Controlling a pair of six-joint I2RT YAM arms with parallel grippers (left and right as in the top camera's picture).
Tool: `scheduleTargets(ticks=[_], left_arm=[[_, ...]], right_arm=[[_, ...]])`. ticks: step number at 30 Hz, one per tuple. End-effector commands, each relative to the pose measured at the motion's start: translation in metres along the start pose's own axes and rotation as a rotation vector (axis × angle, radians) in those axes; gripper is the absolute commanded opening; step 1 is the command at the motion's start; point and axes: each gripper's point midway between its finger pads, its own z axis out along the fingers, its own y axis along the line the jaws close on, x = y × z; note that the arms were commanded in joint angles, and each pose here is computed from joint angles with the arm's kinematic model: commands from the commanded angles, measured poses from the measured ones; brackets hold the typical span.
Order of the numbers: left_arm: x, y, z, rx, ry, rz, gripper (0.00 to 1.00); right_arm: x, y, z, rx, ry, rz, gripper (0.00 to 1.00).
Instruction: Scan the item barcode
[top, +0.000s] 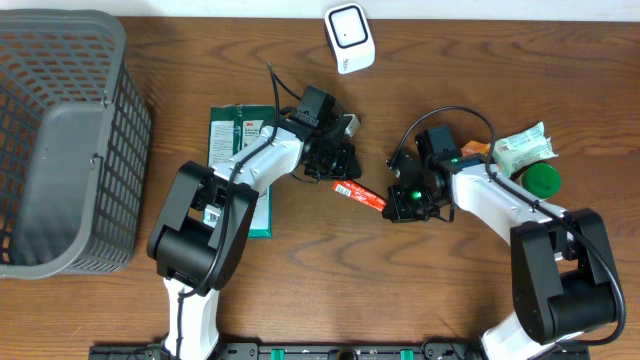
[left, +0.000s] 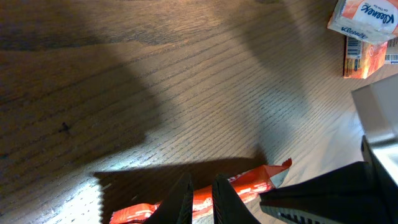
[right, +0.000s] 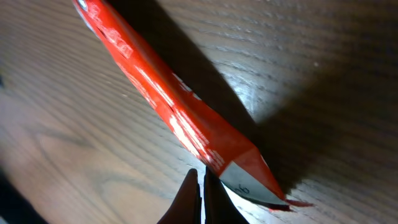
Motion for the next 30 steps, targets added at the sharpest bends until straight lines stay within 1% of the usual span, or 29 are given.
scheduleTargets(ticks=[1,9,14,16,18,20,22,25,27,30], left_arm=[[0.006,0.009,0.008,-0.022,0.019,-0.003,0.14],[0.007,0.012,0.008,-0.044,0.019,-0.006,0.14],[-0.011,-0.006,-0.014,0.056,-0.012,-0.007,0.14],[-0.015,-0.008,-0.024,0.069,-0.026,-0.032,0.14],[-0.010,-0.006,-0.026,0.062,-0.006,-0.068,0.15],[0.003,0.000,-0.023,0.035,0.039,-0.101,0.14],[0.021,0.015,-0.017,-0.061,0.084,-0.129,0.15],[0.035,0.030,-0.008,-0.163,0.102,-0.122,0.15],[0.041,0.035,-0.004,-0.205,0.110,-0.111,0.15],[0.044,0.036,0.000,-0.251,0.108,-0.086,0.15]], right_arm=[[0.005,-0.008,0.004,0.021,-0.002,0.003,0.01],[0.007,-0.011,0.009,0.019,-0.016,0.034,0.01],[0.007,-0.009,0.009,0.011,-0.015,0.039,0.01],[0.007,-0.004,0.009,-0.014,-0.013,0.038,0.04],[0.004,0.003,0.006,-0.056,-0.013,0.036,0.08],[0.000,0.013,0.000,-0.097,-0.016,0.034,0.12],[-0.012,0.024,-0.011,-0.134,-0.030,0.018,0.13],[-0.028,0.030,-0.023,-0.135,-0.059,0.004,0.12],[-0.037,0.030,-0.027,-0.127,-0.083,-0.004,0.11],[-0.043,0.017,-0.028,-0.061,-0.110,-0.002,0.09]])
